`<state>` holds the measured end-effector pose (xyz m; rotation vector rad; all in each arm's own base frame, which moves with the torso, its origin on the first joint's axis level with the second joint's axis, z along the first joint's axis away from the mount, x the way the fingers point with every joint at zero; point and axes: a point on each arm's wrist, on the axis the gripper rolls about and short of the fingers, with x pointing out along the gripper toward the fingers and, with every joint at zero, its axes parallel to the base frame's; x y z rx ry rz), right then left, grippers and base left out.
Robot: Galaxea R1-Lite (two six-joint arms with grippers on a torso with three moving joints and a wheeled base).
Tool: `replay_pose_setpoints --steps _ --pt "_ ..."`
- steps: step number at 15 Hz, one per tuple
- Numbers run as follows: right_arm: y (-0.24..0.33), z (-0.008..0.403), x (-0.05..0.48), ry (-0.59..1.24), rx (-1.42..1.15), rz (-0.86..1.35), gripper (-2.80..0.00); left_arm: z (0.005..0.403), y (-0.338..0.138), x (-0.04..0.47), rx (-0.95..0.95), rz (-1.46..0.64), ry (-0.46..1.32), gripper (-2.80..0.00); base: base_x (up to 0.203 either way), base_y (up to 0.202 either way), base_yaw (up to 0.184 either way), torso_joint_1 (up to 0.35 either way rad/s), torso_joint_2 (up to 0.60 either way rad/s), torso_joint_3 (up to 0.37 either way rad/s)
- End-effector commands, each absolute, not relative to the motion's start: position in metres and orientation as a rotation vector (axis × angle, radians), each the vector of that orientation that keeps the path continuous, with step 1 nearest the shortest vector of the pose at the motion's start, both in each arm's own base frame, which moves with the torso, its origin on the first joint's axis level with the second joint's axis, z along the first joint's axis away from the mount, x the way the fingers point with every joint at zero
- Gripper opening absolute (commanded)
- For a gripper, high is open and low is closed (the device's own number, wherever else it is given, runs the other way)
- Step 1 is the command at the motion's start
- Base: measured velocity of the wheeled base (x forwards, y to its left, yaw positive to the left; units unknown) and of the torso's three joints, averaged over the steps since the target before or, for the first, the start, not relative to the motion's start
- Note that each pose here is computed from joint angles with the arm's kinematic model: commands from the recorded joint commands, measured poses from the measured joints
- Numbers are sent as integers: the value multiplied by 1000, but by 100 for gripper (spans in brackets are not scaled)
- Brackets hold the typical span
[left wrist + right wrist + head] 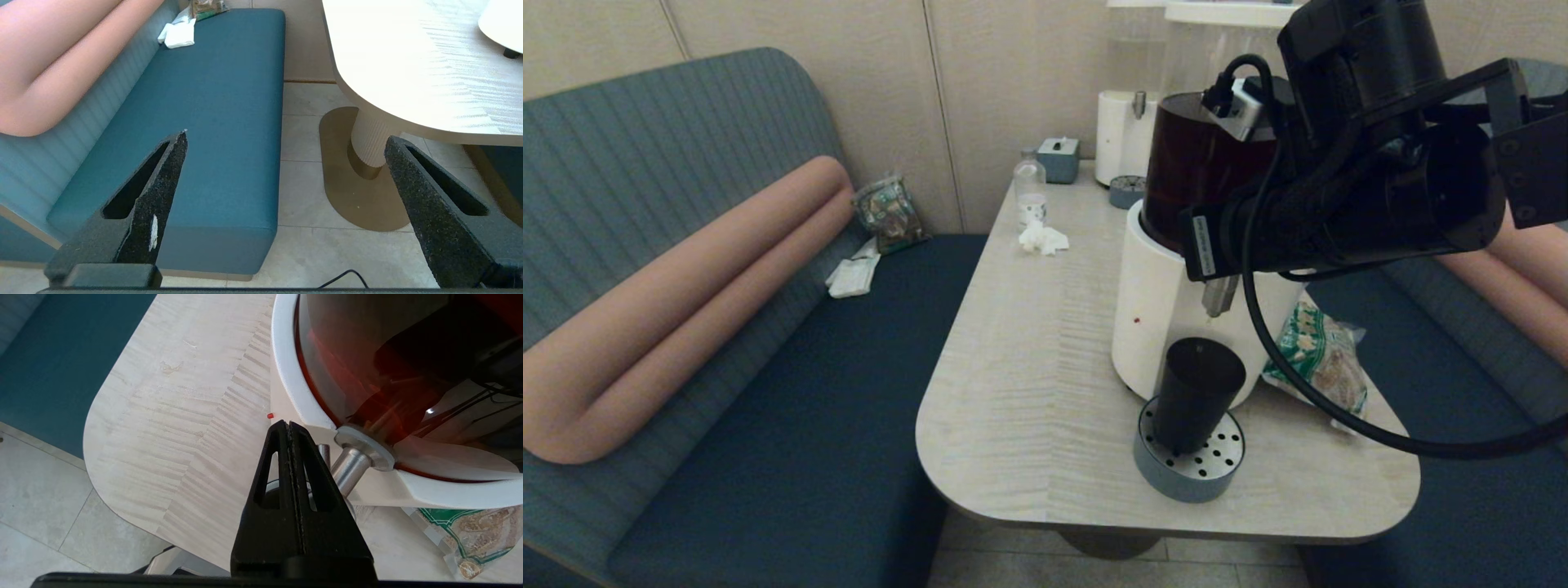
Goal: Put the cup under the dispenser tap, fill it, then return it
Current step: Turn off the faucet
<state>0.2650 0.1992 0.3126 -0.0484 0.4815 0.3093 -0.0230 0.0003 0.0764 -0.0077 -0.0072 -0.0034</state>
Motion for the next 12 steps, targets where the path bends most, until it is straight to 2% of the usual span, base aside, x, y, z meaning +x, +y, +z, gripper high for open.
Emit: replay_pose_setpoints --steps 1,12 --pt "197 311 267 489 -49 296 -280 76 0 -23 -9 -3 -6 0 0 0 0 0 0 0" --pt "196 305 271 477 -70 217 -280 76 0 -23 -8 -3 -6 0 0 0 0 0 0 0"
